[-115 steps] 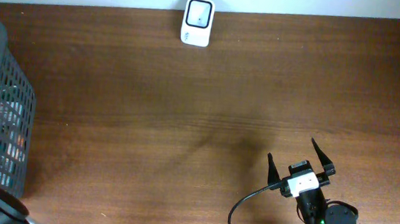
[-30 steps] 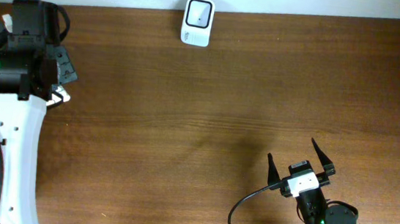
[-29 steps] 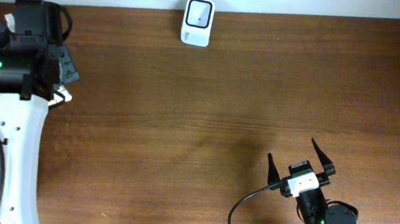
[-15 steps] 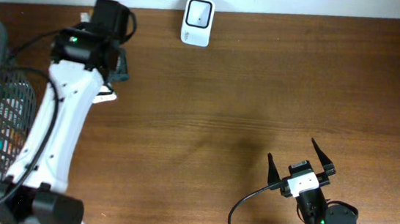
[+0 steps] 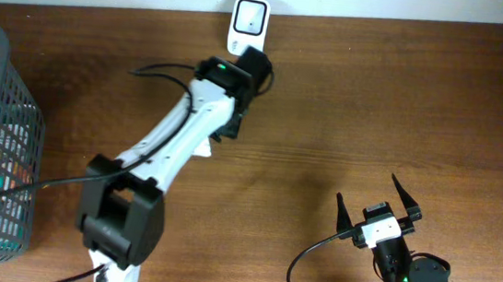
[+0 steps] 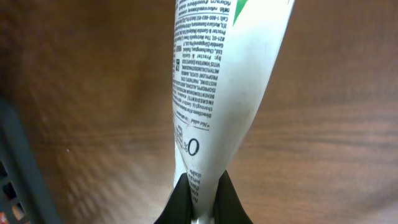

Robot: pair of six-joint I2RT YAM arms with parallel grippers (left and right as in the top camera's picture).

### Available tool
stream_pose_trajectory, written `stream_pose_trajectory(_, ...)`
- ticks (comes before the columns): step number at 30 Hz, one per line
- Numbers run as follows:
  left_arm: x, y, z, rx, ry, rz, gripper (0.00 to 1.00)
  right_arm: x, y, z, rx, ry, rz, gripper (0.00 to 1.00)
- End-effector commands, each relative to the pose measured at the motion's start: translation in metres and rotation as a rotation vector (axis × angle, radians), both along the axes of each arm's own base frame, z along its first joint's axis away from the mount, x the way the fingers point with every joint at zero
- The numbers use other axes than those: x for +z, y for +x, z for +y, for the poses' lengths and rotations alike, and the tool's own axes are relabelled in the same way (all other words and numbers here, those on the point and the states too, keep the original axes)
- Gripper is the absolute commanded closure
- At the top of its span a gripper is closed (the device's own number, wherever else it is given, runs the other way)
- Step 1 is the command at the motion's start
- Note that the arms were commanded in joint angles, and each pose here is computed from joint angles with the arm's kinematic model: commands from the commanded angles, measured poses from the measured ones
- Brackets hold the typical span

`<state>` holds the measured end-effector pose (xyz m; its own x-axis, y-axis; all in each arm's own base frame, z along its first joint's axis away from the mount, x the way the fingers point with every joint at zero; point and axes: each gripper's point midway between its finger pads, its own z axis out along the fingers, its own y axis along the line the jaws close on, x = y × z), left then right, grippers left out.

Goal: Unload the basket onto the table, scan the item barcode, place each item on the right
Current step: 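Carry white tube to the scanner and drop it on the table, then reach left gripper into basket and grasp the small orange box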

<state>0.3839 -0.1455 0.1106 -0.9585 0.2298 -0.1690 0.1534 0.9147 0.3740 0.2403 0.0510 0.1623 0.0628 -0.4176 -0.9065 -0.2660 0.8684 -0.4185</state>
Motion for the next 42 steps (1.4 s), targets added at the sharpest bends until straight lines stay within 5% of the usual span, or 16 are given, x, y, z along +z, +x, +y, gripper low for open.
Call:
stream_pose_trajectory(1,-0.012,-0.008,-0.012,0.027,-0.002,0.036,1.00,-0.003,-0.001,0.002,0.011,0.007,0.007,0.02)
stream_pose_trajectory(11,-0.051,-0.031,-0.041,-0.038,0.062,0.129,0.96,-0.003,-0.001,0.002,0.011,0.007,0.007,0.02)
stream_pose_trajectory(14,-0.050,-0.034,-0.047,-0.064,0.076,0.124,0.20,-0.003,-0.001,0.002,0.011,0.007,0.007,0.02)
stream_pose_trajectory(16,-0.049,-0.035,-0.049,-0.079,0.082,0.122,0.01,-0.003,-0.001,0.002,0.011,0.007,0.007,0.02)
stream_pose_trajectory(22,0.003,-0.004,-0.047,-0.029,0.012,0.029,0.01,-0.003,-0.001,0.002,0.011,0.007,0.007,0.02)
stream_pose_trajectory(30,0.159,0.035,0.043,0.194,-0.199,-0.250,0.00,-0.003,-0.001,0.002,0.011,0.007,0.007,0.02)
stream_pose_trajectory(35,0.233,0.013,0.174,0.473,-0.307,-0.435,0.00,-0.003,-0.001,0.002,0.011,0.007,0.007,0.02)
stream_pose_trajectory(42,0.261,-0.041,0.321,0.853,-0.399,-0.599,0.02,-0.003,-0.001,0.002,0.011,0.007,0.007,0.02)
